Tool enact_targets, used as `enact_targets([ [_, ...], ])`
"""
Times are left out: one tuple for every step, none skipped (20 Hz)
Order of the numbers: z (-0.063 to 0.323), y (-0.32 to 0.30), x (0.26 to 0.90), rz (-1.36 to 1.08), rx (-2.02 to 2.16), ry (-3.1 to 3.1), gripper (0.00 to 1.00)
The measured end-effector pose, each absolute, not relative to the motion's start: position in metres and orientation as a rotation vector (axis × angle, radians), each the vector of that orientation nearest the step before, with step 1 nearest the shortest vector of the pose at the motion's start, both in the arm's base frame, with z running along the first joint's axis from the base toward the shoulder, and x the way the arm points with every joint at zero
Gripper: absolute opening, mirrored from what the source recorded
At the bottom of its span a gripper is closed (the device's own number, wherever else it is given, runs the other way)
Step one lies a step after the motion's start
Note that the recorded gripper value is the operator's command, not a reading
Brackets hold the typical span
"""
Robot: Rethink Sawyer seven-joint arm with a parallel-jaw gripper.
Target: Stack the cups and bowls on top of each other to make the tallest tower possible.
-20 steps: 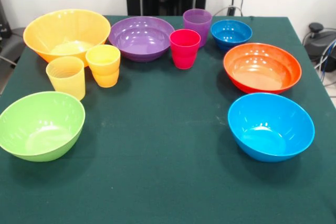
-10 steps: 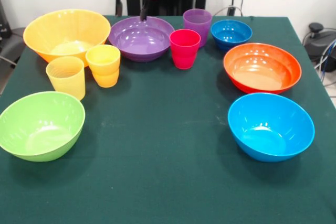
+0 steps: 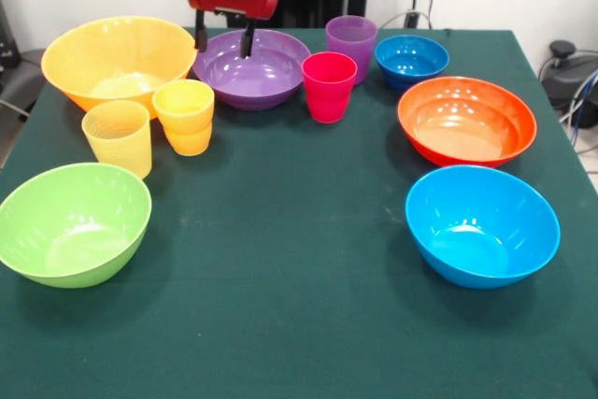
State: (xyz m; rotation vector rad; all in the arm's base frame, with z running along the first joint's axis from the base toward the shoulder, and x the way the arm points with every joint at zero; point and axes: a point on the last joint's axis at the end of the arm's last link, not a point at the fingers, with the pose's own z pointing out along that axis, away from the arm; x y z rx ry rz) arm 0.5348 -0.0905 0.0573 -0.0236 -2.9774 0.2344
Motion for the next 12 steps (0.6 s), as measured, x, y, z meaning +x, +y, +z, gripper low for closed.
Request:
enact_targets([
  [0.057,-0.091,0.534,0.238,-0.017,-2.968,1.0],
  [0.057,-0.092,0.534,0.239,-0.013,-2.963,1.0],
  [0.057,-0.092,0.534,0.24,-0.009,-2.954,1.0],
  [0.057,-0.093,0.533,0.241,-0.004,-2.944,1.0],
  [0.057,-0.094,0.533,0.243,0.0,-2.932,1.0],
  [0.057,-0.095,0.532,0.244,0.002,-2.925,1.0],
  [0.058,-0.096,0.533,0.243,0.004,-2.918,1.0],
  [0.058,-0.099,0.534,0.242,0.012,-2.906,1.0],
  [0.058,-0.1,0.535,0.243,0.016,-2.904,1.0],
  [0.058,-0.101,0.536,0.243,0.019,-2.901,1.0],
  [0.059,-0.103,0.537,0.245,0.025,-2.897,1.0],
  [0.059,-0.104,0.538,0.247,0.029,-2.894,1.0],
])
